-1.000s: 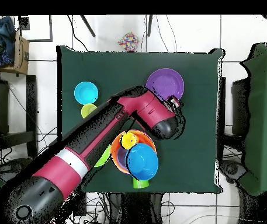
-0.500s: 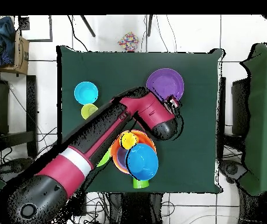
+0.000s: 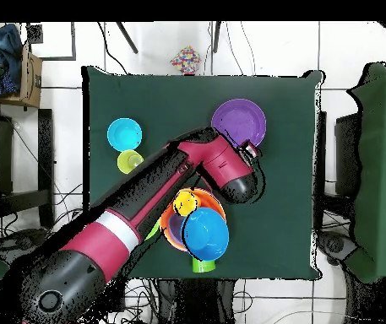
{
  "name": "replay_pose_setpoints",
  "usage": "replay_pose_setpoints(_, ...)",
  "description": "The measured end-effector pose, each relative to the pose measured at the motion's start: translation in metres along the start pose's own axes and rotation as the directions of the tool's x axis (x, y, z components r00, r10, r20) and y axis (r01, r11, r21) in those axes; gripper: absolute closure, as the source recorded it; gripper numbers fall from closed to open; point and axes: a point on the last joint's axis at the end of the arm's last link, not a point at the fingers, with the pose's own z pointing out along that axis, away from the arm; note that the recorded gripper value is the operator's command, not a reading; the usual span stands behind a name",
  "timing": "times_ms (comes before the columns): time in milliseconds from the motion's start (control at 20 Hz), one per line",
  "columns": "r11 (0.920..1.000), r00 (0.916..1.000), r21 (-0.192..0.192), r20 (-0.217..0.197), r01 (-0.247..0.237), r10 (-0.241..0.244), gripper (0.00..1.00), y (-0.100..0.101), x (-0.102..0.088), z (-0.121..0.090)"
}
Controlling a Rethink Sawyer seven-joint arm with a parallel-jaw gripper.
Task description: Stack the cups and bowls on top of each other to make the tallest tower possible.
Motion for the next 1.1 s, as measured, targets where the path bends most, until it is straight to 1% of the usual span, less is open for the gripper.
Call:
replay_pose_setpoints(400,0.9997,0.9999,-0.022,0.007,-0.013,0.013,0.0,0.009,0.002,0.009)
replay_pose_setpoints(650,0.9984,0.9997,-0.053,0.011,-0.021,0.021,0.0,0.017,0.003,0.013)
replay_pose_setpoints(750,0.9966,0.9996,-0.079,0.013,-0.025,0.026,0.0,0.022,0.004,0.015)
replay_pose_setpoints(1100,0.9923,0.9994,-0.12,0.014,-0.031,0.033,0.0,0.027,0.006,0.017)
